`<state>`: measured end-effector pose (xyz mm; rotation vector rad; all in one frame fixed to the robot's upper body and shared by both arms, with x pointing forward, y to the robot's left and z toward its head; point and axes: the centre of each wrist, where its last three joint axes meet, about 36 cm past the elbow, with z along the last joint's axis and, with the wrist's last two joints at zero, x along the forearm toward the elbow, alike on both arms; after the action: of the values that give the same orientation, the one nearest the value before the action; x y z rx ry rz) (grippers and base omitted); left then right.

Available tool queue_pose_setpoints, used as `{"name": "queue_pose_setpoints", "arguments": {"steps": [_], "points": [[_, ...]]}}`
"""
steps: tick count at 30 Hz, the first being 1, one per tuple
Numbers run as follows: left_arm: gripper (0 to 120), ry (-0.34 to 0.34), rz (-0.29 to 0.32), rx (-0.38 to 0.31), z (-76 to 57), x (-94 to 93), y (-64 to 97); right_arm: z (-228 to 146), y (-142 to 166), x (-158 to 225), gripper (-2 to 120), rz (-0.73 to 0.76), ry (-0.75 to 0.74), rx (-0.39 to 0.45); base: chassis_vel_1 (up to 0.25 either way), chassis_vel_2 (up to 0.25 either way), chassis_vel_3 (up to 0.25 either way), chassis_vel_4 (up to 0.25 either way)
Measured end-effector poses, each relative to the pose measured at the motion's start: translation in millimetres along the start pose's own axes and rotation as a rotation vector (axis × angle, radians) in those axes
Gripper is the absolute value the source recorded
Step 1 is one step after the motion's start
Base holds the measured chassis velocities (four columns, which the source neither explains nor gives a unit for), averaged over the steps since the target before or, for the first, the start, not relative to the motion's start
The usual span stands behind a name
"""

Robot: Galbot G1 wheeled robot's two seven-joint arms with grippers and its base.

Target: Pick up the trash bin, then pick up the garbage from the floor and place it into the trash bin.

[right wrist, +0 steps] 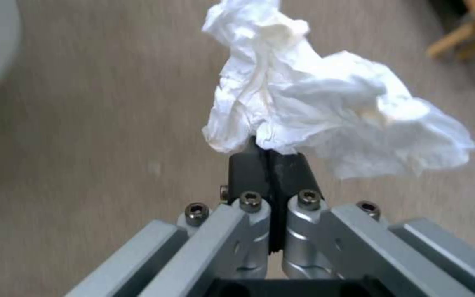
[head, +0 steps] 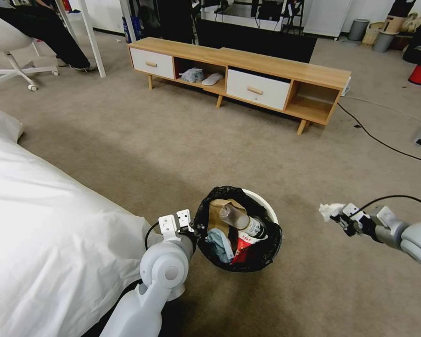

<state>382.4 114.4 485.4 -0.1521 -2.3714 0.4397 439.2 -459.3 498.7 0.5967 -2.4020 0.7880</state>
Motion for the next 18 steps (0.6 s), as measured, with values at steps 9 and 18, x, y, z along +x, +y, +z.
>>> {"name": "queue_pose_setpoints", "arguments": {"steps": [9,18], "points": [[1,0.024,0.013,0.020,-8.1,-2.7,-3.5,-55.6,1.3,28.6,0,0.014,-0.137,0.000,0.000,0.000,0.000,0.000],[1,0.032,0.019,0.012,-10.1,-4.9,-3.6,-96.2,10.4,50.2,0,0.012,-0.241,-0.018,0.000,0.000,0.000,0.000]]}}
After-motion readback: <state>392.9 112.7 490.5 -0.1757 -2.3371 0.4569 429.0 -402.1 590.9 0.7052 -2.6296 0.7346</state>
